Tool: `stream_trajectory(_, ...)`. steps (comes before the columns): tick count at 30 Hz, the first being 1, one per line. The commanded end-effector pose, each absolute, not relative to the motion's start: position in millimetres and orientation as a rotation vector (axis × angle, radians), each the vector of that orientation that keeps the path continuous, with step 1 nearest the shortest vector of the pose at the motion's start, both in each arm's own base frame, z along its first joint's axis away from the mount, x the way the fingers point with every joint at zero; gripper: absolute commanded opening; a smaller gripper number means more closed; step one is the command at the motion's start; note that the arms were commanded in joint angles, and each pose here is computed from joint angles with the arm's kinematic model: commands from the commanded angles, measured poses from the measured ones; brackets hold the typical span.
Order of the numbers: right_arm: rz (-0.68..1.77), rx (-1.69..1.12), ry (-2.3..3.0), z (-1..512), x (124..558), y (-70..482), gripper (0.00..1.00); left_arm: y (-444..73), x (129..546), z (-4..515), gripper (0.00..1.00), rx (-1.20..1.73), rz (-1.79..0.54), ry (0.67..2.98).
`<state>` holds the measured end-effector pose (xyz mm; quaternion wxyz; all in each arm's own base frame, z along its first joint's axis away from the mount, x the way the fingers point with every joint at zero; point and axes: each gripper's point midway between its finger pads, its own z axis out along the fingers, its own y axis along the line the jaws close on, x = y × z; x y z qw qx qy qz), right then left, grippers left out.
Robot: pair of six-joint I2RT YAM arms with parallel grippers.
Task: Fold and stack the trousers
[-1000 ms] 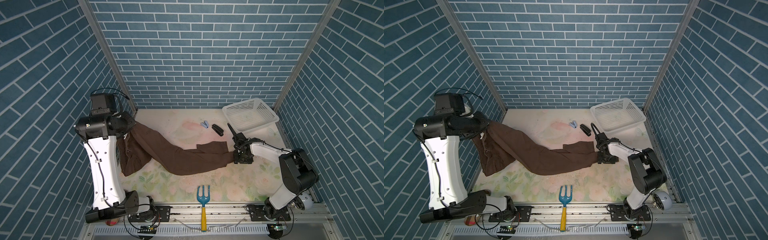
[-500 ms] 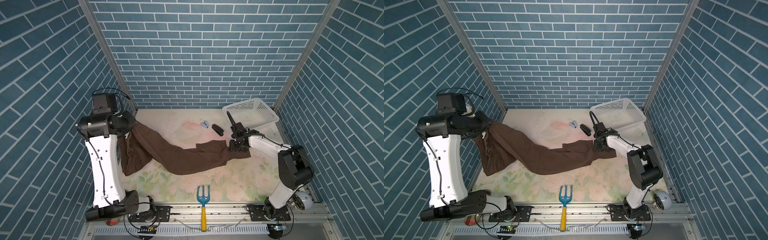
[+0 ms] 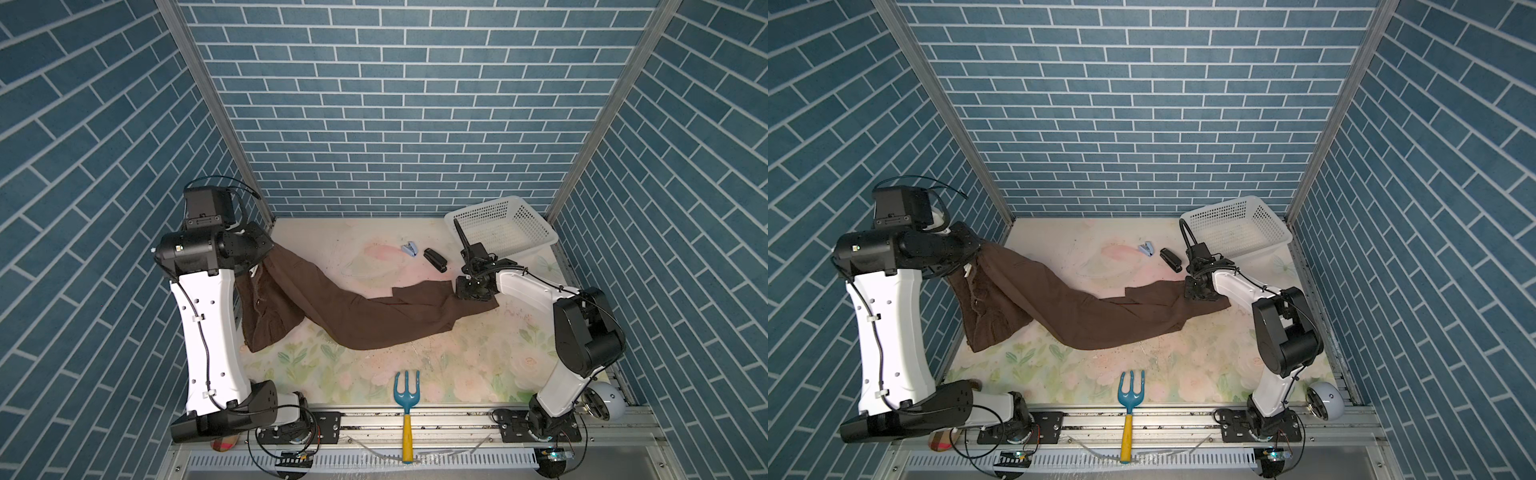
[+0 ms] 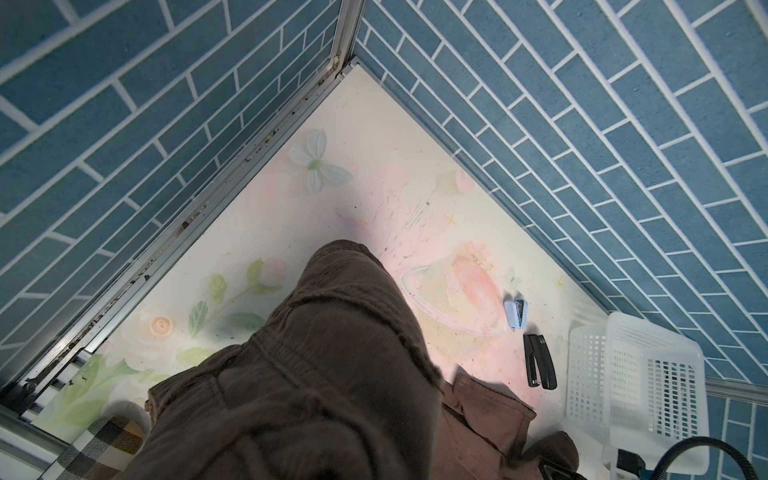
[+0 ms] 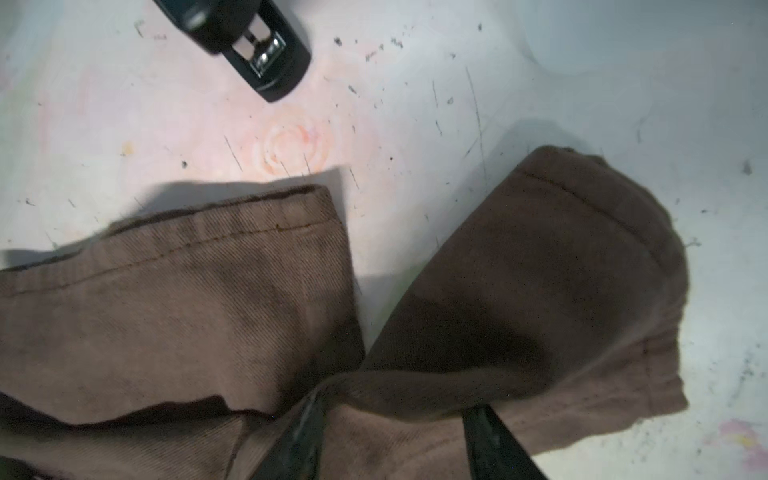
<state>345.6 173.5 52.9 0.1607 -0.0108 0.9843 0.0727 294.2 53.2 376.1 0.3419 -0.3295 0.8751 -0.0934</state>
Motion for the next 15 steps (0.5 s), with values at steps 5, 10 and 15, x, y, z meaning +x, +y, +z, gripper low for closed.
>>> stream_trajectory(5, 0.011, 0.029, 2.879, 35, 305, 126, 0.56, 55, 294, 382, 0.01, -0.844, -0.236, 2.249)
stream_trajectory(10, -0.082, 0.177, 2.884, 40, 292, 76, 0.56, 56, 293, 381, 0.01, -0.846, -0.234, 2.254)
stream_trajectory(15, -0.087, 0.333, 2.873, 42, 295, 44, 0.53, 55, 293, 379, 0.01, -0.847, -0.233, 2.254)
